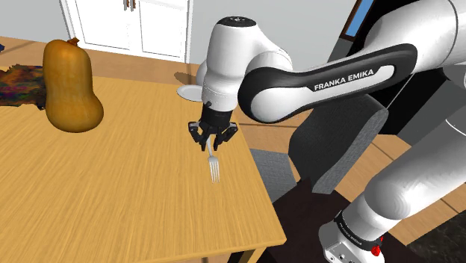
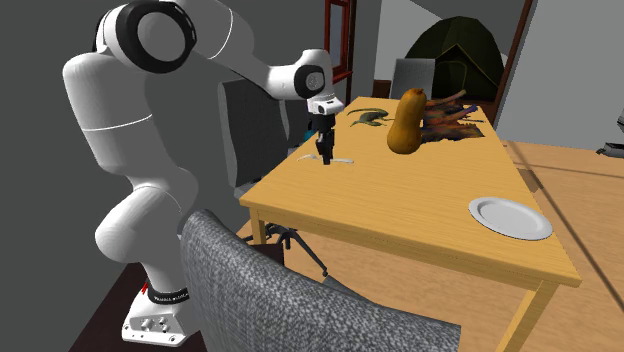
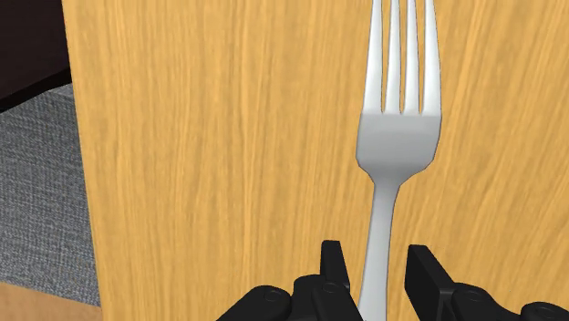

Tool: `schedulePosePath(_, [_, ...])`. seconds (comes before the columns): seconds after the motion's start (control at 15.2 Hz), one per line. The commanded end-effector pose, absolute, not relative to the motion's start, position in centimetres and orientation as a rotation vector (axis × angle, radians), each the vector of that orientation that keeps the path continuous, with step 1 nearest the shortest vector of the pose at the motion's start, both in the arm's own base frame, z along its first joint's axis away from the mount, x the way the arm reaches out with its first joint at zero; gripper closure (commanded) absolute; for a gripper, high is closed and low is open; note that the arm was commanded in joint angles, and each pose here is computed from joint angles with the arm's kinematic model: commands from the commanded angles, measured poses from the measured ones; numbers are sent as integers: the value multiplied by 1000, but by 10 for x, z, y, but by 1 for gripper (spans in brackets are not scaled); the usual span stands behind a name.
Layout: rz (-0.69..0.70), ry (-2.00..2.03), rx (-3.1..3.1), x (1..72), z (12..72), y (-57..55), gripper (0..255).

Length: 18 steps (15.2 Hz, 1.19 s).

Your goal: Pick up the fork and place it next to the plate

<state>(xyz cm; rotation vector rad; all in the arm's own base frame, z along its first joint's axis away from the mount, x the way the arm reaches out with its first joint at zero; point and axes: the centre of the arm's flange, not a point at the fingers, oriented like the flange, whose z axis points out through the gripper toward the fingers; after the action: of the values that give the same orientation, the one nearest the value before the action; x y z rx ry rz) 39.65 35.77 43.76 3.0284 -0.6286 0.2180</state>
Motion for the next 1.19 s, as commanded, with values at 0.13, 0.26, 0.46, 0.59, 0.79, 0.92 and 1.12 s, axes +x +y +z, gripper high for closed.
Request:
schedulePosePath(0.13, [217, -629, 3028, 396, 456, 358, 255])
schedulePosePath(0.26, [217, -629, 3028, 421, 456, 348, 255])
schedulePosePath(0.46, [217, -629, 3028, 457, 456, 333, 255])
schedulePosePath(0.59, [217, -629, 3028, 482, 457, 323, 255])
schedulePosePath(0.79, [217, -629, 3028, 518, 457, 307, 255])
schedulePosePath(0.92, [217, -629, 3028, 543, 457, 297, 255])
schedulePosePath(1.12, [217, -629, 3028, 579, 458, 282, 255])
